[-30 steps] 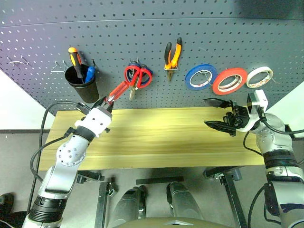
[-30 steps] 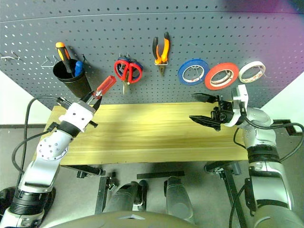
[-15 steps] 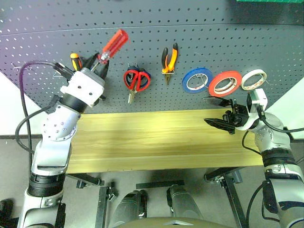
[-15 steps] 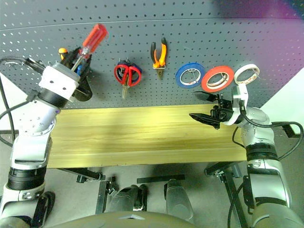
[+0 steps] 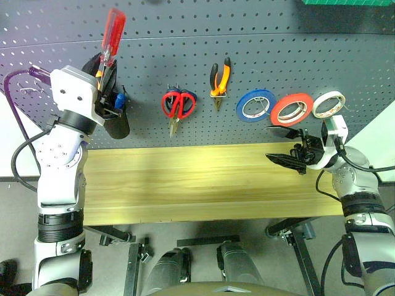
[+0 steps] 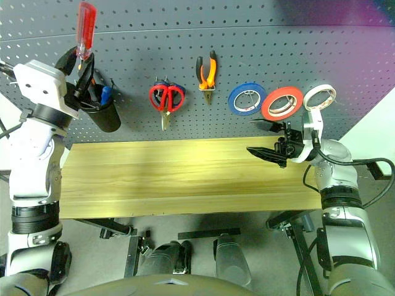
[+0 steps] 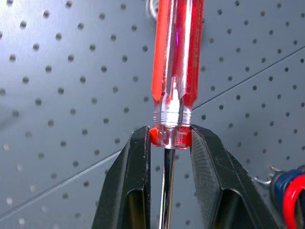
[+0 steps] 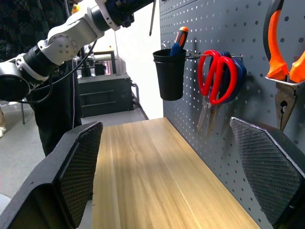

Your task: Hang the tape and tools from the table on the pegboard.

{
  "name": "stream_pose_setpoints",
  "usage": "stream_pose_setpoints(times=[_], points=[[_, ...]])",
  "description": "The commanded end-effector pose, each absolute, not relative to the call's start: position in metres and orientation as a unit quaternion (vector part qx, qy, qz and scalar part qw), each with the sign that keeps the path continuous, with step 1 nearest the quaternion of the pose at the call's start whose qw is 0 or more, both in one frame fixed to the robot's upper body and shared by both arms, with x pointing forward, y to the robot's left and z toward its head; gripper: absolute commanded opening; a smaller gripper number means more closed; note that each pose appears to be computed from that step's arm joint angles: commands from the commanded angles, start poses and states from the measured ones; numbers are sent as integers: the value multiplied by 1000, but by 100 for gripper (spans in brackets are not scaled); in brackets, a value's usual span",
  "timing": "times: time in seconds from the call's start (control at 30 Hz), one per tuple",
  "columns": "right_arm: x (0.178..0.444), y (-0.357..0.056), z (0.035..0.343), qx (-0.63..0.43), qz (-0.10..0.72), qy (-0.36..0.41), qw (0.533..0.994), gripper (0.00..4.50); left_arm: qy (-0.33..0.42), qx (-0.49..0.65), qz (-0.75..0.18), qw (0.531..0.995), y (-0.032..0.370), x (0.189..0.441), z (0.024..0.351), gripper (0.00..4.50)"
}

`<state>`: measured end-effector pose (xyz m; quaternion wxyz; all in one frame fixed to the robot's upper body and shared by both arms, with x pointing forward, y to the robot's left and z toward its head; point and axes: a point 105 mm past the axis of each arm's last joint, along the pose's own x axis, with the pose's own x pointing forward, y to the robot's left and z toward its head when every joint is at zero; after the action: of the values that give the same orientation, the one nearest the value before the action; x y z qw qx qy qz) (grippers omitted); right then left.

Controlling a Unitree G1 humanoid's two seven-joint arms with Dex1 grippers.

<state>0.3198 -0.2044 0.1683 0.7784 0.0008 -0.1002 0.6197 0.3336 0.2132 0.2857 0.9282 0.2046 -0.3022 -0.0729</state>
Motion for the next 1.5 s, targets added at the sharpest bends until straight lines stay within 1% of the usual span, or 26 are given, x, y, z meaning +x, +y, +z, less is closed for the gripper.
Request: stream_pose_setpoints(times=[0.03,0.17,0.33,0.43,0.7,0.77,0.87,0.97,1.1,1.5], points=[[317,-208,177,-18,621,-105,776,450,-331,189,-44,923,232,331,302,84],[316,-210,176,-17,621,-100,777,450,-327,189,-25,926,243,337,301,84],[314,-211,177,-18,623,-96,776,450,-324,187,-28,927,241,344,299,84],[314,-211,178,-18,623,-94,776,450,-323,156,-32,933,242,349,298,84],[310,-211,178,-16,626,-93,774,450,-311,119,-44,942,242,360,285,84],[310,-211,178,-16,627,-93,773,450,-308,92,-43,946,245,364,281,84],[309,-211,179,-12,628,-95,772,450,-297,78,-36,951,250,371,272,84],[306,-210,183,-4,632,-104,768,450,-296,71,-35,952,250,374,270,84],[303,-210,196,16,635,-132,761,450,-293,75,-33,952,250,377,268,84],[297,-207,205,45,647,-145,747,450,-278,84,-25,957,254,384,256,84]])
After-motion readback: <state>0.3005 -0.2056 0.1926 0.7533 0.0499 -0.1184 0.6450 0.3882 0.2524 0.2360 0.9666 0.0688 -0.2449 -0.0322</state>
